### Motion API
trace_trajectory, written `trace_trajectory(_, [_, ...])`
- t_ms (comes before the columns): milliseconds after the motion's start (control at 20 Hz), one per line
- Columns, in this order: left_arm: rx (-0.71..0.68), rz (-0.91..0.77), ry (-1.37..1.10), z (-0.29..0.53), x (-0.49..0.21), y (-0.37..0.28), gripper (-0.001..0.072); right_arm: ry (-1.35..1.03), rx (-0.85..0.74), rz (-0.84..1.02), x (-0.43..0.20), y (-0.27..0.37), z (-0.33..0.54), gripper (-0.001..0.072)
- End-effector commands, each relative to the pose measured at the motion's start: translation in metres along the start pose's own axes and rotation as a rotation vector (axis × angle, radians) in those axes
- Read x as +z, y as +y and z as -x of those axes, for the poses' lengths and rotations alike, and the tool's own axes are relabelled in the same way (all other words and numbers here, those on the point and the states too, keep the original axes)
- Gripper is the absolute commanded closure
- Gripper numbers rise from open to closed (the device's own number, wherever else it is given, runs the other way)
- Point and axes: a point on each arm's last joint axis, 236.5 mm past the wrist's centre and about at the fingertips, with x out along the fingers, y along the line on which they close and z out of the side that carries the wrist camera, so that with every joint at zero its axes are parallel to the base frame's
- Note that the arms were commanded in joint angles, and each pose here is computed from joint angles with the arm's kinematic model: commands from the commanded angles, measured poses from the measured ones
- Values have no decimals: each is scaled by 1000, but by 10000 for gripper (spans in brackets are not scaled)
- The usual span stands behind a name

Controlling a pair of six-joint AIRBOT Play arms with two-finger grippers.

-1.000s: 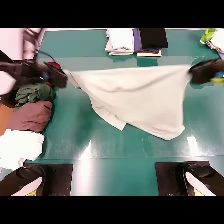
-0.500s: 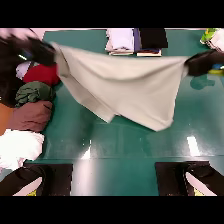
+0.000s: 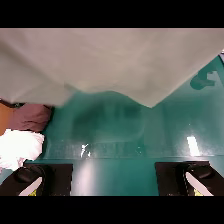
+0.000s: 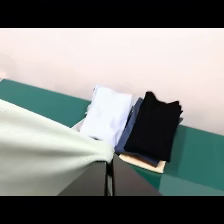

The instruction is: Fold the shirts.

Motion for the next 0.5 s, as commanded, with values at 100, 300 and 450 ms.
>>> trace_trajectory(100, [21,-23,276,-39,-72,5,680,116,-74,-1,3,-24,-50,697])
trace_trajectory(300, [41,-75,885,-103,-266,11,680,455,56,-74,-110,-1,-166,697])
trace_trajectory(450, [46,-62,1096,-145,-402,16,680,748,70,-118,-238,1,-235,696])
